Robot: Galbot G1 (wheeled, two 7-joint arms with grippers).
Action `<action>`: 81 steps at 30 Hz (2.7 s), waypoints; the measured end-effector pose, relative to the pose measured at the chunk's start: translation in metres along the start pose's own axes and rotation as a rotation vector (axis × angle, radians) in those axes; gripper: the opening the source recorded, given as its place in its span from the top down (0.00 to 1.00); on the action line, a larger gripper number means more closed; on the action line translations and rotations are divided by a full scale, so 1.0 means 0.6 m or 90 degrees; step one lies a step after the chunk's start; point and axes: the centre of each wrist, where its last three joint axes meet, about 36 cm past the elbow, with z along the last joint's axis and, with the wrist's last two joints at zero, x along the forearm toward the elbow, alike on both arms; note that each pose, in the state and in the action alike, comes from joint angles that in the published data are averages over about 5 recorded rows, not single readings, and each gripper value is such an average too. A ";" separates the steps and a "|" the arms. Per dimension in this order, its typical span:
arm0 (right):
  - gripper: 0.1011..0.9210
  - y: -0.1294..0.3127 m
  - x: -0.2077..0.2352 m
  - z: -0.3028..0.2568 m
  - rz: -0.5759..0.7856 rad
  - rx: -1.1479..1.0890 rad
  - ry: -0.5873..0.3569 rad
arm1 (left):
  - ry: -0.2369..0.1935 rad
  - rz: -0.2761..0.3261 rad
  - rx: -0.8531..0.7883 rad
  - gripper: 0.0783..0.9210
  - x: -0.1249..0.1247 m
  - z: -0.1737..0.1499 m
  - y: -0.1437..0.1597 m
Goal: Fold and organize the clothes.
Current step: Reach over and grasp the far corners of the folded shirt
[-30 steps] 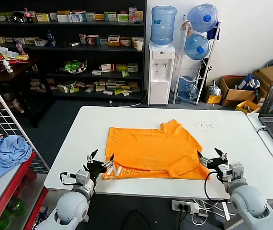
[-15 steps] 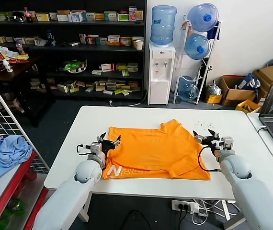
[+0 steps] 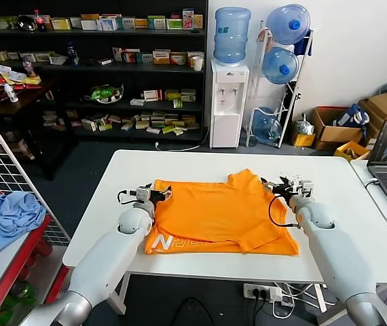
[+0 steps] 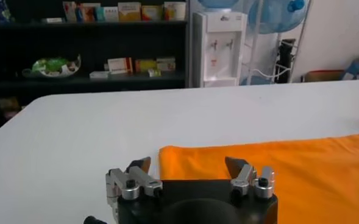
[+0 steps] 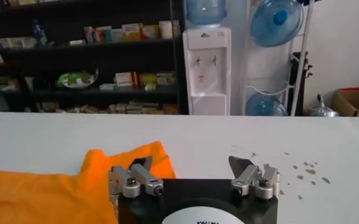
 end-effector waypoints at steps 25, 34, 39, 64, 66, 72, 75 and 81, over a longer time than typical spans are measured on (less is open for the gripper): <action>0.48 0.050 -0.068 0.032 -0.003 -0.030 0.046 | 0.012 -0.016 0.022 0.36 -0.027 -0.003 0.014; 0.80 0.062 -0.078 0.018 -0.003 -0.019 0.036 | -0.007 -0.005 0.021 0.67 -0.022 -0.005 0.019; 0.95 0.067 -0.078 0.017 0.004 -0.009 0.029 | -0.022 0.002 0.015 0.84 -0.019 -0.012 0.021; 0.97 0.081 -0.006 0.019 0.048 0.044 0.017 | -0.043 0.021 0.031 0.69 -0.001 -0.015 0.011; 0.97 0.083 -0.007 0.021 0.047 0.045 0.020 | -0.043 0.022 0.031 0.63 -0.006 -0.018 0.008; 0.97 0.091 -0.011 0.024 0.042 0.046 0.027 | -0.042 0.026 0.027 0.43 -0.023 -0.022 -0.003; 0.97 0.097 -0.015 0.024 0.040 0.046 0.029 | -0.034 0.026 0.024 0.32 -0.031 -0.018 -0.007; 0.97 0.106 -0.018 0.023 0.036 0.046 0.032 | -0.009 0.024 0.010 0.18 -0.042 0.002 -0.013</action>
